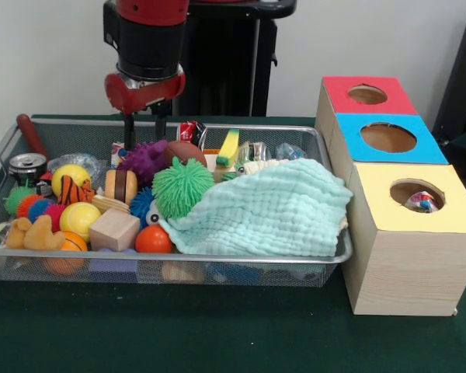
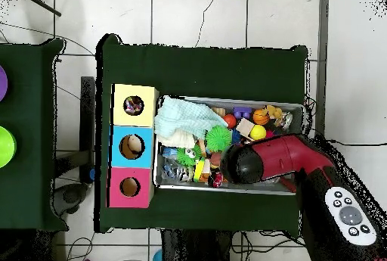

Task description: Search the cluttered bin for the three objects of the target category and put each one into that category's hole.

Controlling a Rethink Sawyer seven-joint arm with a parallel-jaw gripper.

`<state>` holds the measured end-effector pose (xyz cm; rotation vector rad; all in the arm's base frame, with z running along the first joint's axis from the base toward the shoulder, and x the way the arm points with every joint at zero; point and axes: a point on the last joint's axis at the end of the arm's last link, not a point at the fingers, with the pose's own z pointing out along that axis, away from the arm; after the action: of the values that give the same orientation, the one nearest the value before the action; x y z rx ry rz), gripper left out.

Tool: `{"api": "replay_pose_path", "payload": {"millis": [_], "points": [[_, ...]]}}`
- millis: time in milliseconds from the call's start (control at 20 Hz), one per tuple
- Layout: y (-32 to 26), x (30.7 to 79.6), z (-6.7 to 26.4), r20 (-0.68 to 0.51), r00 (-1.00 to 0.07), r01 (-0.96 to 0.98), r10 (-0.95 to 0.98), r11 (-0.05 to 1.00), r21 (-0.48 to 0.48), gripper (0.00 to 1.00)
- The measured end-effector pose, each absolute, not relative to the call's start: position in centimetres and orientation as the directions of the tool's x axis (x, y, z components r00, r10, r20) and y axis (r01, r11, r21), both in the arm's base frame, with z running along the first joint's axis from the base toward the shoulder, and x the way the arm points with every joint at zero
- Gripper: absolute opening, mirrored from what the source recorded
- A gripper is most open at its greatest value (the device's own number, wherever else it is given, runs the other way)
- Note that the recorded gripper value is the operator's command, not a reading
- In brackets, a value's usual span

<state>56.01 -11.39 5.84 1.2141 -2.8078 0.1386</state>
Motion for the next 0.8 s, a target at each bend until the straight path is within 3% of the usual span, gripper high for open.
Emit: {"api": "replay_pose_path", "payload": {"millis": [500,800], "points": [[-11.2,53.8,3.7,0.162,-0.659,-0.747,-0.735,0.664,-0.024,1.00],[-12.7,51.1,2.3,0.252,-0.617,-0.775,-0.746,0.631,-0.031,1.00]]}}
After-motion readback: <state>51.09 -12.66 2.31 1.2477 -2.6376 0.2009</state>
